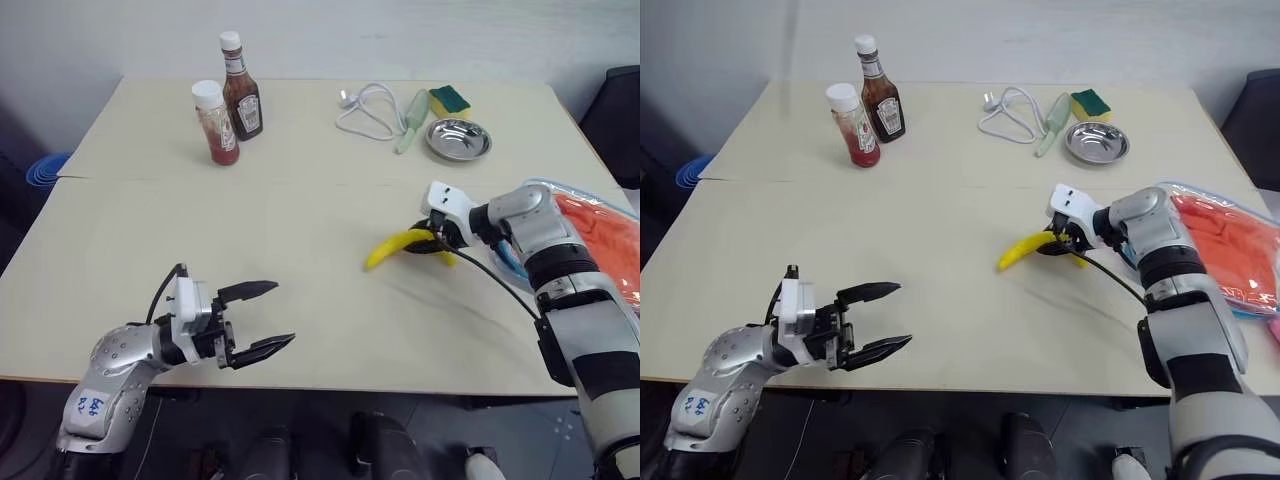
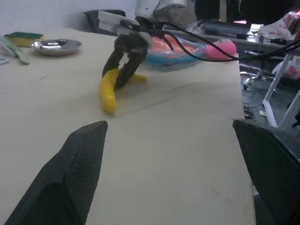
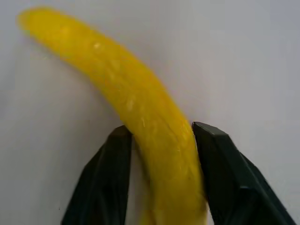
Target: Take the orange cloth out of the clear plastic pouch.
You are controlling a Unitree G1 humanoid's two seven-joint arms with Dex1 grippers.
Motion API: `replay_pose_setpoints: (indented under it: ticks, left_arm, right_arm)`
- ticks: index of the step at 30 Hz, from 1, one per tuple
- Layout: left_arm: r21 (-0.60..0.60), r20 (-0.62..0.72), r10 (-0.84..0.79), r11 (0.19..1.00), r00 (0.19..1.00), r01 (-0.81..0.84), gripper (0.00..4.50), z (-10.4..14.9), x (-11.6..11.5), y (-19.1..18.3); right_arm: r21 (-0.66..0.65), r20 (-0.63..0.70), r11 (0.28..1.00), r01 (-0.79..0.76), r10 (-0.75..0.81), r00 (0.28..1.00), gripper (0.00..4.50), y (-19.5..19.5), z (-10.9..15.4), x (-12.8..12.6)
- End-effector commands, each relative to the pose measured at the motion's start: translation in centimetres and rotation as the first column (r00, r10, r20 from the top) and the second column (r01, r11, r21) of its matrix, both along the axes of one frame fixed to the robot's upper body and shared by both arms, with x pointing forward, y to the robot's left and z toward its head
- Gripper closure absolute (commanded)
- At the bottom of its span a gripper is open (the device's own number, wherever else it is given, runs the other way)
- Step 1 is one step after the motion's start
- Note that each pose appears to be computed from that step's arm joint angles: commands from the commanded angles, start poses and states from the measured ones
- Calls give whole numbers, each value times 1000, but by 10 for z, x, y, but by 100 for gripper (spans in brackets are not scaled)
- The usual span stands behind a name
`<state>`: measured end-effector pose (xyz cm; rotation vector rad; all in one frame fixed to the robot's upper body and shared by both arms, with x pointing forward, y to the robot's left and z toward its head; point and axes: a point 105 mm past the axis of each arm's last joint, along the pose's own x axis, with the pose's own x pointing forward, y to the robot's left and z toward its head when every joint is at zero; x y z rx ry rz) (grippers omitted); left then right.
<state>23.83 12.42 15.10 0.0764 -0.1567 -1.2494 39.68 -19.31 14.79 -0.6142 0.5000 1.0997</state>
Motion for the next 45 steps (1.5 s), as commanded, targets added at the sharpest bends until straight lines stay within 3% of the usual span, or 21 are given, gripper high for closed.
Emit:
replay_pose_setpoints:
  ticks: [1,5,7,10,13,14,15,17,19,24,28,32,40,43,45]
  left_arm:
    - [-8,17,-42,999,999,42,0,3,-2,-12]
    - [-17,2,-61,998,998,61,0,-2,-3,-19]
    - [-26,-13,-67,997,998,66,0,-5,-3,-21]
    - [-41,-30,-70,997,997,69,0,-9,-4,-25]
    - [-52,-42,-72,996,997,70,0,-12,-3,-28]
    - [-55,-46,-74,996,996,71,0,-13,-3,-29]
    - [-58,-49,-75,996,996,73,0,-13,-3,-30]
    - [-66,-52,-73,995,996,70,0,-12,-2,-32]
    - [-69,-60,-61,996,996,57,0,-12,-2,-32]
    - [-65,-69,-41,997,997,36,0,-13,-5,-31]
    - [-74,-61,-30,997,998,26,0,-10,-7,-34]
    - [-79,-45,-16,997,999,12,0,-4,-5,-37]
    - [-83,-59,39,996,997,-44,0,-1,-5,-39]
    - [-88,-67,59,994,996,-65,0,1,-6,-37]
    - [-87,-75,58,994,996,-64,0,1,-8,-37]
  right_arm:
    - [133,-40,989,-72,78,996,353,-14,22,-31]
    - [224,-40,974,39,-31,999,353,-38,39,-78]
    - [217,-46,959,183,-177,983,353,-68,41,-110]
    - [201,2,882,426,-435,901,353,-119,46,-145]
    - [198,65,760,619,-640,765,353,-167,50,-170]
    - [226,107,693,685,-717,689,353,-186,56,-174]
    - [260,157,607,751,-794,587,353,-211,62,-180]
    - [333,206,351,875,-933,296,353,-263,66,-198]
    - [313,170,176,933,-977,128,353,-287,50,-213]
    - [266,126,85,960,-991,53,353,-295,28,-211]
    - [281,146,-49,958,-985,-93,353,-315,23,-206]
    - [378,246,-179,908,-927,-285,353,-342,39,-200]
    - [303,180,-312,901,-909,-375,353,-349,23,-180]
    - [233,172,-259,937,-938,-302,353,-344,15,-173]
    - [121,34,-248,961,-967,-254,353,-331,-11,-172]
